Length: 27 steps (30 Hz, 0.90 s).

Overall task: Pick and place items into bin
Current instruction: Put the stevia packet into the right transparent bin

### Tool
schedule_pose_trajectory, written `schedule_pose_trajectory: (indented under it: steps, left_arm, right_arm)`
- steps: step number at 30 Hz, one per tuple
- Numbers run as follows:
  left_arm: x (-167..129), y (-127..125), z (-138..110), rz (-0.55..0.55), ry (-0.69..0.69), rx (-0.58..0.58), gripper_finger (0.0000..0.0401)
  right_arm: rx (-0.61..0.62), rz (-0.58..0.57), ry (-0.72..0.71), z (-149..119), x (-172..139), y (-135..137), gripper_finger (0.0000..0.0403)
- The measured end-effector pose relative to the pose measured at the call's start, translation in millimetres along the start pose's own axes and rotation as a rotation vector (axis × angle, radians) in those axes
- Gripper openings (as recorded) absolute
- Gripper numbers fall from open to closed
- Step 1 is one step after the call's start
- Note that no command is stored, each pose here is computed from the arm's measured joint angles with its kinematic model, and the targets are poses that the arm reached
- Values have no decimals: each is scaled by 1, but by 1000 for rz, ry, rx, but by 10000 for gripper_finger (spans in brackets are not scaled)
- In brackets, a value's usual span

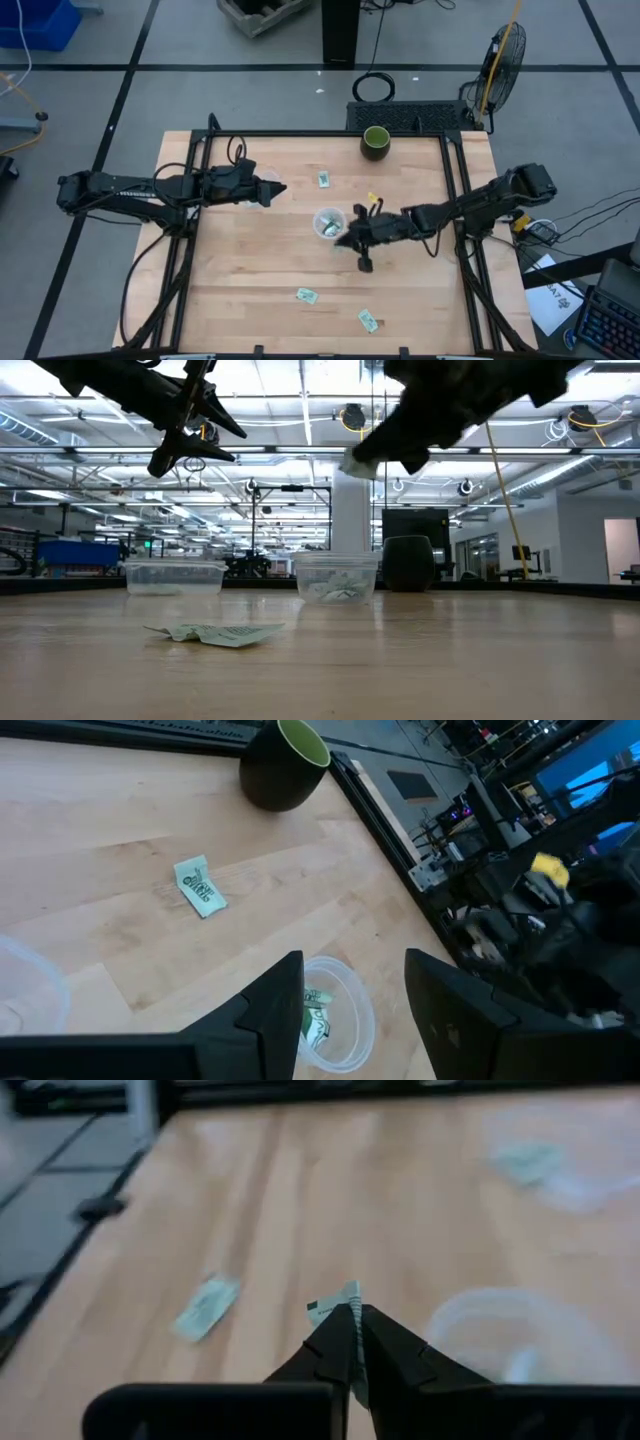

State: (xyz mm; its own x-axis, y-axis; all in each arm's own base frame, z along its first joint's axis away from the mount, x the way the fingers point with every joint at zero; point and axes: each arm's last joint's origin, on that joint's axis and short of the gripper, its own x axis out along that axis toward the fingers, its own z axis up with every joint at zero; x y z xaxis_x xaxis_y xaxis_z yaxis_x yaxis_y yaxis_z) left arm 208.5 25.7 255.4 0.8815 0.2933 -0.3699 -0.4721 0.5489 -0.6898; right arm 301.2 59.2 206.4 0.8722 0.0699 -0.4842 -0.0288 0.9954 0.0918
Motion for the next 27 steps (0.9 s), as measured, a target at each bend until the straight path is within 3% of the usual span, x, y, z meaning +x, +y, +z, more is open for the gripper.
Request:
schedule_pose_trajectory:
  steps: [8, 18, 22, 27]
  left_arm:
    - [0, 0, 0, -3, -6, -1, 180]
    - [0, 0, 1, 2, -19, -5, 179]
    - [0, 0, 2, 6, -26, -20, 179]
    - [0, -1, 3, 1, -37, -22, 180]
  right_arm:
    - [63, -159, 16, 3, 4, -41, 14]
    - [85, -123, 63, -8, 21, -56, 16]
    - [86, -86, 43, -8, 24, -55, 45]
    - [96, -114, 47, -8, 24, -59, 114]
